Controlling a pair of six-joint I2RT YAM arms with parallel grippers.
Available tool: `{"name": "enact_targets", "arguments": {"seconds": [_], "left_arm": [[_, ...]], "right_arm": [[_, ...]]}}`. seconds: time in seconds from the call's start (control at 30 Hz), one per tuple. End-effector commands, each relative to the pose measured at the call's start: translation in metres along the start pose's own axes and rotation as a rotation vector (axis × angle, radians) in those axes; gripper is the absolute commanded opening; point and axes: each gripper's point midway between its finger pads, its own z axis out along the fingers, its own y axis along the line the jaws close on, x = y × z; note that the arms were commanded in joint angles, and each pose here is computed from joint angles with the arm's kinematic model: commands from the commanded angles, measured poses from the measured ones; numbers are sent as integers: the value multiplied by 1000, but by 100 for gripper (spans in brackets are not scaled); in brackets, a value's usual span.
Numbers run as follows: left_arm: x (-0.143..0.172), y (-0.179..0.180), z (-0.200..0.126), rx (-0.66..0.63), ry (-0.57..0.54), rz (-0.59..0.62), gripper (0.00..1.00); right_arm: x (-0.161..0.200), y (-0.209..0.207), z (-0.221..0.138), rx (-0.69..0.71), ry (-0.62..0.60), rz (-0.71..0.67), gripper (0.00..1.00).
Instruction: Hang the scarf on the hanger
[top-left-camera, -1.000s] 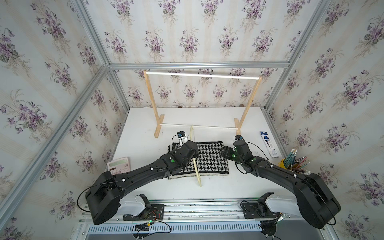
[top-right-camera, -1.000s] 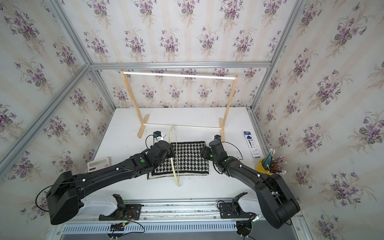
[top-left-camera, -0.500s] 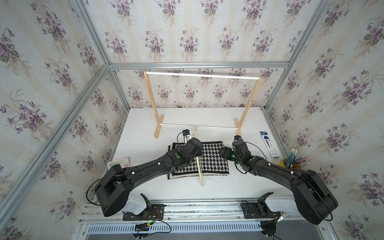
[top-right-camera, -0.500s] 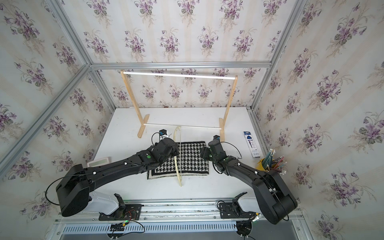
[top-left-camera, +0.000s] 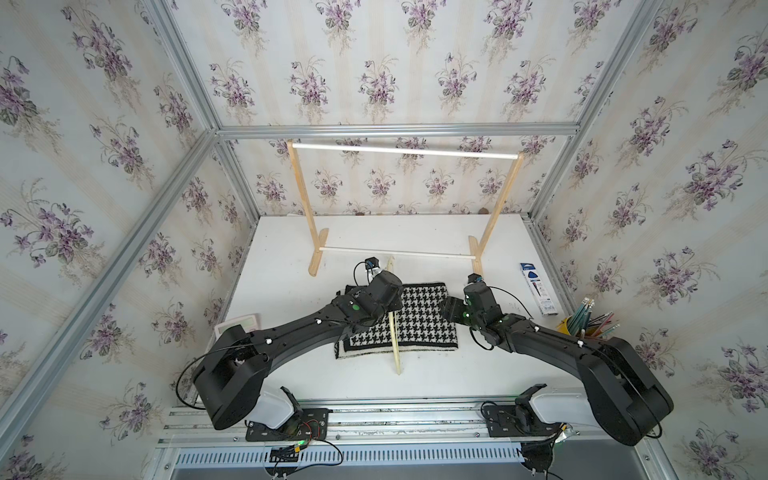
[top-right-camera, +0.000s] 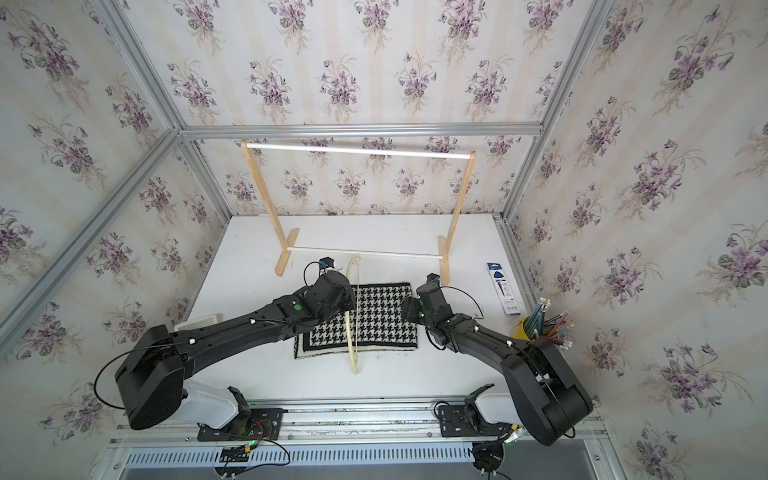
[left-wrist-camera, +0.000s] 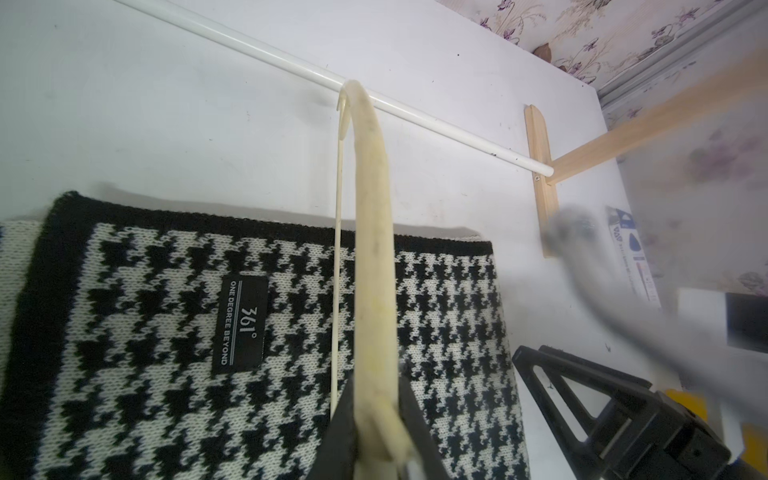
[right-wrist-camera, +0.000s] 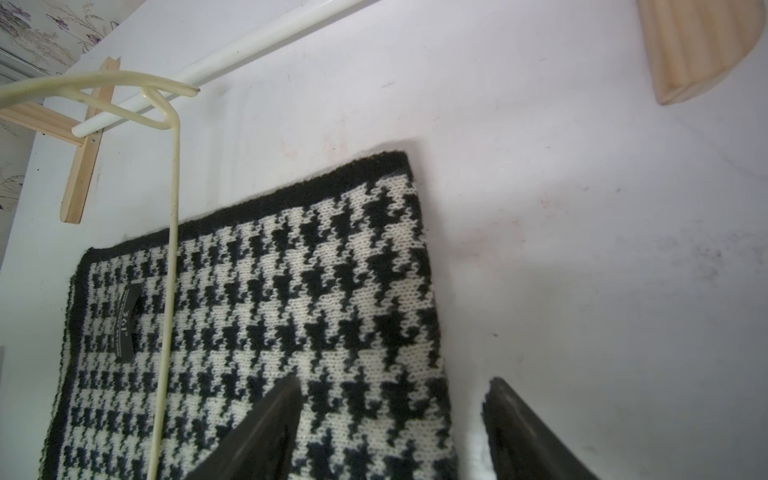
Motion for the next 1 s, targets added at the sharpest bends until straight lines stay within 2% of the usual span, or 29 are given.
{"name": "enact_targets", "arguments": {"seconds": [0.0,0.53,0.97], "left_arm": [[1,-4,3,19,6,-4,0],[1,2,0,-5,2,-19,0],[5,11,1,-49,17,-75,0]], "right_arm": [[-2,2,1,-7,-9,-10,74],[8,-3,10,0,19,20,74],[23,-5,25,-11,64,37,74]]}}
